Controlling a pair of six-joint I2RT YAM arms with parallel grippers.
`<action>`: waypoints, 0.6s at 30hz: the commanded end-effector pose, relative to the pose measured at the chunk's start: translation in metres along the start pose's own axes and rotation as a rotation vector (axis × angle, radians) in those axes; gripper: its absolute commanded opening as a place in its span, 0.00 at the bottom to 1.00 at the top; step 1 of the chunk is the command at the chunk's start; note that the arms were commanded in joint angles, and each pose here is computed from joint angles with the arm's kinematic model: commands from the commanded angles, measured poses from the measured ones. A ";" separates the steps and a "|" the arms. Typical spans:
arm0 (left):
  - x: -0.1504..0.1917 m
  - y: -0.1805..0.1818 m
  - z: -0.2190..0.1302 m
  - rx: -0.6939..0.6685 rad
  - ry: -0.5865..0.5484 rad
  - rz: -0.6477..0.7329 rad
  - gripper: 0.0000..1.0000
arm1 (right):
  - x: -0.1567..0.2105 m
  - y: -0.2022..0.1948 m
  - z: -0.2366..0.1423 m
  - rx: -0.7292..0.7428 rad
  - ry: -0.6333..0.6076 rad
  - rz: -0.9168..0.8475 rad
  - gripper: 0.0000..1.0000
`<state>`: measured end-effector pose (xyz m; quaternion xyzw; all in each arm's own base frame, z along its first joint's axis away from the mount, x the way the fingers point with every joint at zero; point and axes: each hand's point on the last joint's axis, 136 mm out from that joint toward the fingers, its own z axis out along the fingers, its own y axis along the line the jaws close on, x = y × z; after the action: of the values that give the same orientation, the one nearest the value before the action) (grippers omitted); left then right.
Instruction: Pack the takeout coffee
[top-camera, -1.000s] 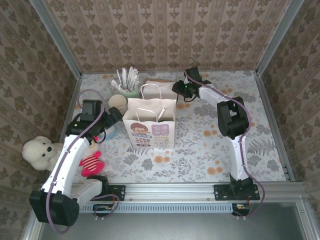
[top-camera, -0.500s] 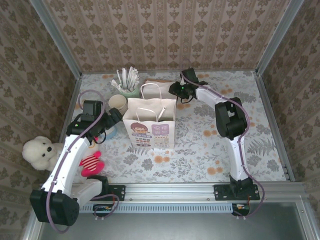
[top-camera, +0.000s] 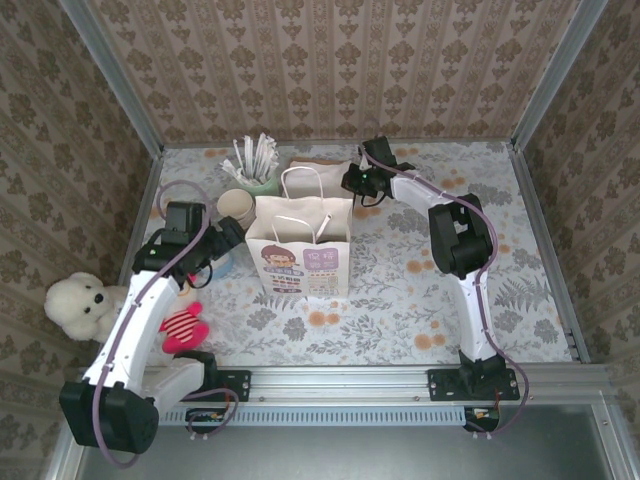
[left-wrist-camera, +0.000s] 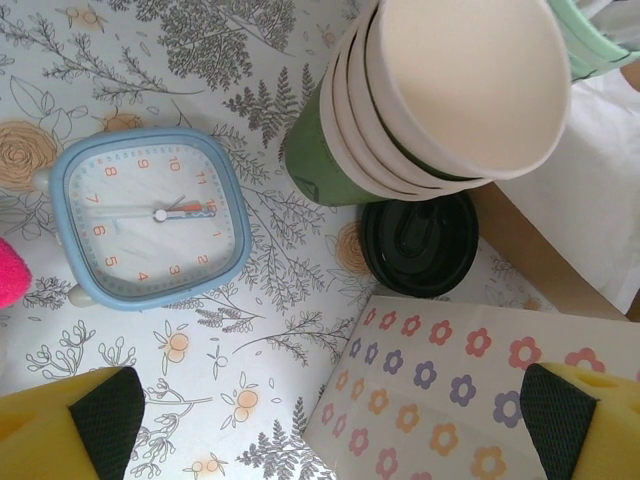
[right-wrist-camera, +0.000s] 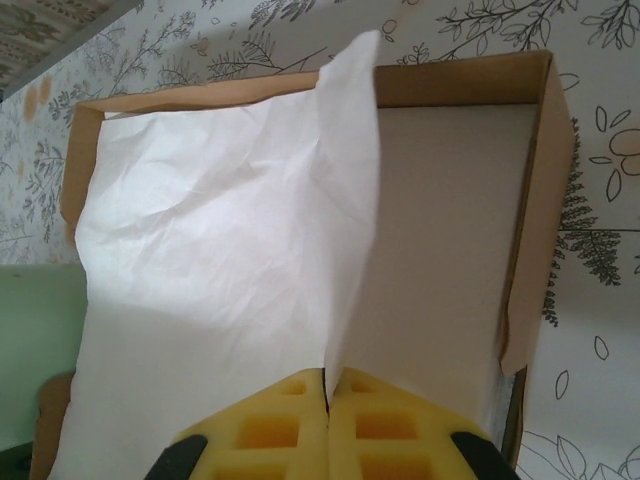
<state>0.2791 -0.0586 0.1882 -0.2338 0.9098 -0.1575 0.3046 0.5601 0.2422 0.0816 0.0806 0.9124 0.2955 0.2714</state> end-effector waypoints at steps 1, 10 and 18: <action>-0.009 -0.007 -0.011 0.052 -0.057 0.041 1.00 | -0.025 0.037 -0.032 -0.090 -0.091 -0.068 0.00; -0.027 -0.030 -0.031 0.181 -0.183 0.169 1.00 | -0.046 0.080 -0.101 -0.242 -0.280 -0.102 0.00; -0.051 -0.066 -0.083 0.316 -0.364 0.424 1.00 | -0.055 0.118 -0.179 -0.326 -0.416 -0.218 0.00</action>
<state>0.2829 -0.0690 0.2602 -0.0880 0.8662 -0.1875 0.4548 0.5219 0.2314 0.2519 0.0320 0.8131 0.3724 0.4462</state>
